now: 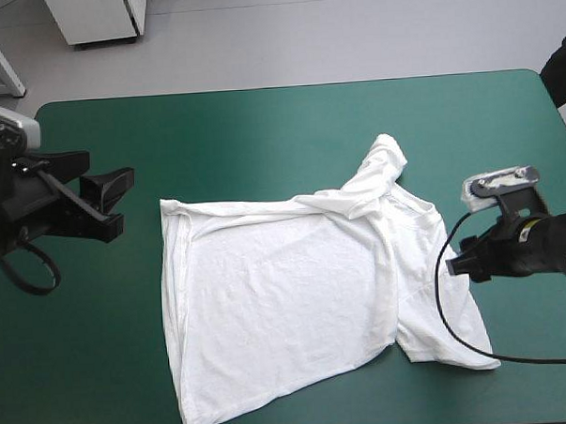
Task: Fold the cloth
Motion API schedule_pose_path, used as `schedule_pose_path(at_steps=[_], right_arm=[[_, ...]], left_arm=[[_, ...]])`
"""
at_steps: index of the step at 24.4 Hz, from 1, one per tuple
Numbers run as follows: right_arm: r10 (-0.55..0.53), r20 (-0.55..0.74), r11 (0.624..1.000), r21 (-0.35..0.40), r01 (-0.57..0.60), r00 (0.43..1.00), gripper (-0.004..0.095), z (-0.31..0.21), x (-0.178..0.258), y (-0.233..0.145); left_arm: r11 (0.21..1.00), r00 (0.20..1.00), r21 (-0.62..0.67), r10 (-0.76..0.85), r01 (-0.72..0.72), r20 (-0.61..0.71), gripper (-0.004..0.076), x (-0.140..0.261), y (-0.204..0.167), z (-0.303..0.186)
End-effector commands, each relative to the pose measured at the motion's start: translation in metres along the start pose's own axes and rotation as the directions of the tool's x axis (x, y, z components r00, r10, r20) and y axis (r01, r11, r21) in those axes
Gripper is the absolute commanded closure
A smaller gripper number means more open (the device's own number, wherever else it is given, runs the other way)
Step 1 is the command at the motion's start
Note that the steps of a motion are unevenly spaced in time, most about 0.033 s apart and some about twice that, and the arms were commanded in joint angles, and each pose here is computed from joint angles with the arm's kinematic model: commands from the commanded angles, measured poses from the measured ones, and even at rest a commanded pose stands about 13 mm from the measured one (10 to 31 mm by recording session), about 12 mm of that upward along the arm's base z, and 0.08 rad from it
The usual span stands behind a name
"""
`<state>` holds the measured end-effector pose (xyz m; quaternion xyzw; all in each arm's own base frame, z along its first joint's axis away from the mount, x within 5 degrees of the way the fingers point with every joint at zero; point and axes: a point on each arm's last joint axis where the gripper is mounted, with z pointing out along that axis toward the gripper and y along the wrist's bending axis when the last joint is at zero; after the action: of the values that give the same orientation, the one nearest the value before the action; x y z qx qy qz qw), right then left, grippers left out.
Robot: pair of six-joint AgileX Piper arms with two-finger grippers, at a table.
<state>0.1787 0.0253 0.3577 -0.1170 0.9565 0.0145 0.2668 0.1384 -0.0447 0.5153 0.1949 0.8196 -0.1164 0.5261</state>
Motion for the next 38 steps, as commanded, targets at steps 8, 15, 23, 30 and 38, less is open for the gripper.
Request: schedule_pose_path(at_steps=[8,15,23,30,38], right_arm=[[0.019,-0.032,1.0,0.012,-0.019,0.999,0.0258,0.064,-0.009,-0.005],[0.025,-0.137,1.0,0.002,-0.025,0.99,0.026,0.135,-0.023,-0.009],[0.037,-0.299,0.999,-0.009,-0.042,0.954,0.0609,0.188,-0.015,-0.01],[0.094,-0.267,0.989,0.134,-0.06,0.959,0.0921,0.186,-0.018,-0.04],[0.243,-0.087,0.945,0.248,-0.215,0.966,0.0921,0.155,-0.054,-0.108]], left_arm=[[0.991,0.995,0.134,-0.008,-0.006,0.103,0.0282,-0.007,-0.018,-0.008],[0.985,0.997,0.166,0.031,-0.043,0.075,0.0282,-0.004,-0.023,-0.006],[0.985,0.999,0.171,0.021,-0.028,0.042,0.0283,-0.005,-0.02,0.008],[0.984,1.0,0.178,0.012,-0.012,0.002,0.0283,-0.004,-0.019,0.018],[0.984,1.0,0.178,0.0,0.001,-0.004,0.0283,-0.004,-0.018,0.019]])
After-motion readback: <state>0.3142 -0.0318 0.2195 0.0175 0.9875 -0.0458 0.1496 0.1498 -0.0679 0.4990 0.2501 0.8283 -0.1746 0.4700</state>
